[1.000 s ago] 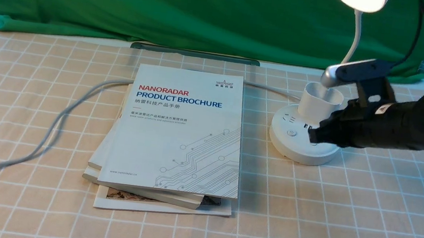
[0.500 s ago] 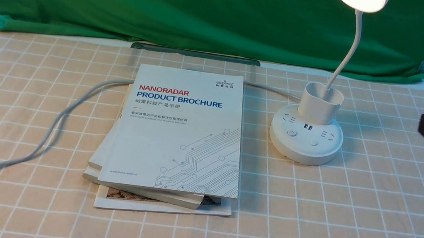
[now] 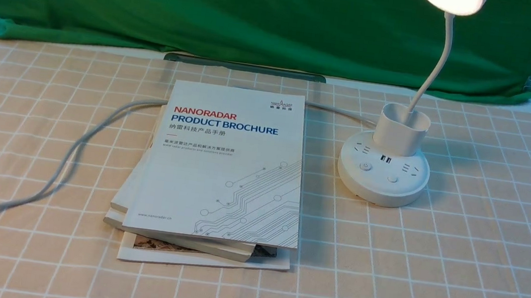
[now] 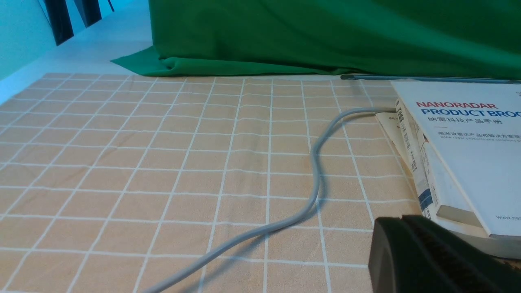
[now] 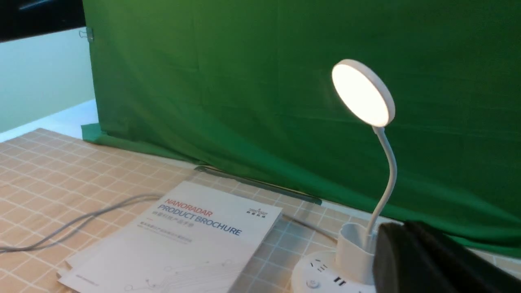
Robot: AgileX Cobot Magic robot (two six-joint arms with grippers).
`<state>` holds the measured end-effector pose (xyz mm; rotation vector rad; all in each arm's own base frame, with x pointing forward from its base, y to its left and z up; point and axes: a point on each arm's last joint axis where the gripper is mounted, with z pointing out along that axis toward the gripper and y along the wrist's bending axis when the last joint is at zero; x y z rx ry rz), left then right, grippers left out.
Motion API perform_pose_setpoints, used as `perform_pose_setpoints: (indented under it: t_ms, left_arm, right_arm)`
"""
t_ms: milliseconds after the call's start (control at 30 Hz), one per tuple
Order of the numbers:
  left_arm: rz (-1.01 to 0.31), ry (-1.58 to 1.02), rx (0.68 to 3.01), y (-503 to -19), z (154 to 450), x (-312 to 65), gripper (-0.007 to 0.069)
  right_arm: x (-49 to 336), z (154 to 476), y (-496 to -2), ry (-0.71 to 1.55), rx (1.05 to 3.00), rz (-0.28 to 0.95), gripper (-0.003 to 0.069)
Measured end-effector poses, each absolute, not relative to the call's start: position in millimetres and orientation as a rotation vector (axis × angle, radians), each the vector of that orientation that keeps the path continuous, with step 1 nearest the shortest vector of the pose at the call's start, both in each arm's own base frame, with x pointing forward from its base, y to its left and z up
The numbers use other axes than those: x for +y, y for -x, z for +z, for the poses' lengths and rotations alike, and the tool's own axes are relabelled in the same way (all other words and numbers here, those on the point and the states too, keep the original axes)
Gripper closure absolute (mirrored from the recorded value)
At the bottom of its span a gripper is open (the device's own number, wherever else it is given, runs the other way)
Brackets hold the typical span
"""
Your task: Turn on the table lamp on the light coffee tablecloth with your hand.
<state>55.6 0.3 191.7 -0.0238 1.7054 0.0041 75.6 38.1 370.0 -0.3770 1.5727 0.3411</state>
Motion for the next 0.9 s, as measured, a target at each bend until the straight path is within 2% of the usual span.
perform_pose_setpoints:
  t_ms: [200, 333, 433, 600, 667, 733, 900]
  left_arm:
    - [0.004, 0.024, 1.705, -55.6, 191.7, 0.3, 0.0604]
    - [0.004, 0.024, 1.705, -55.6, 191.7, 0.3, 0.0604]
    - [0.004, 0.024, 1.705, -55.6, 191.7, 0.3, 0.0604]
    - [0.004, 0.024, 1.705, -55.6, 191.7, 0.3, 0.0604]
    - [0.004, 0.024, 1.705, -55.6, 191.7, 0.3, 0.0604]
    - [0.004, 0.024, 1.705, -55.6, 191.7, 0.3, 0.0604]
    - [0.004, 0.024, 1.705, -55.6, 191.7, 0.3, 0.0604]
  right_arm:
    - [37.0, 371.5, -76.4, 0.37, 1.552, 0.324, 0.0595]
    - [36.4, 371.6, -77.2, 0.358, 1.537, 0.32, 0.0628]
    - [34.2, 361.0, -80.5, 0.323, 1.516, 0.298, 0.0629]
    - [21.4, 319.9, -78.1, 0.208, 1.525, 0.2, 0.0629]
    - [12.8, 284.1, -75.5, 0.11, 1.589, 0.145, 0.0629]
    - [7.8, 265.2, -72.3, 0.063, 1.617, 0.099, 0.0629]
    - [2.4, 219.8, -63.8, -0.012, 1.664, 0.069, 0.0629]
